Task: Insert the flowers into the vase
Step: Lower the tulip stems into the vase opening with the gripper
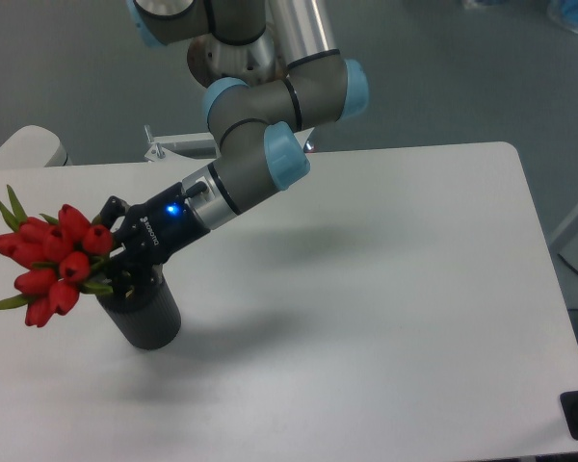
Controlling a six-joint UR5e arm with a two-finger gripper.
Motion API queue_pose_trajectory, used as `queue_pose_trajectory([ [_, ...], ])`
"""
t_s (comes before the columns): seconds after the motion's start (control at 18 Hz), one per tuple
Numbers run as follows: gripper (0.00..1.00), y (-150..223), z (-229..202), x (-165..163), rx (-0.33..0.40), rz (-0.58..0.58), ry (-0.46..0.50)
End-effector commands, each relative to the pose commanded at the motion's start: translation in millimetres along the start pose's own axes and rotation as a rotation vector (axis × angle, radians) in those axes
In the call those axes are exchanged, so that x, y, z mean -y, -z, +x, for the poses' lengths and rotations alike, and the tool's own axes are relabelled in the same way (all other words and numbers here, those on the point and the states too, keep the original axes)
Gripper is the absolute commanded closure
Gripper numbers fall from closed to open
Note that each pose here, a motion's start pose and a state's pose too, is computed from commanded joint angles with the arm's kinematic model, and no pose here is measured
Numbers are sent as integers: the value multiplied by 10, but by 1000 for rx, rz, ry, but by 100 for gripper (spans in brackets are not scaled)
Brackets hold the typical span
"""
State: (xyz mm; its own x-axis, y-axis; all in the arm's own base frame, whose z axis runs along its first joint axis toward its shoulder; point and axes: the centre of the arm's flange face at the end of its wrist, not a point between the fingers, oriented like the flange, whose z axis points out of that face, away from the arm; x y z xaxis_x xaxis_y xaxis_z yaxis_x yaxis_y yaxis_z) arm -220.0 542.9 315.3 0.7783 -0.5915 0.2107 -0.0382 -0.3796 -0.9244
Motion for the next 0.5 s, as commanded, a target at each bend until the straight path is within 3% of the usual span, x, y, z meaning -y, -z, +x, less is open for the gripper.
queue_pose_trajectory([
  [0.39,76,6,-11,-170,-1,-2,11],
  [0.5,65,5,-18,-200,-1,-3,15],
])
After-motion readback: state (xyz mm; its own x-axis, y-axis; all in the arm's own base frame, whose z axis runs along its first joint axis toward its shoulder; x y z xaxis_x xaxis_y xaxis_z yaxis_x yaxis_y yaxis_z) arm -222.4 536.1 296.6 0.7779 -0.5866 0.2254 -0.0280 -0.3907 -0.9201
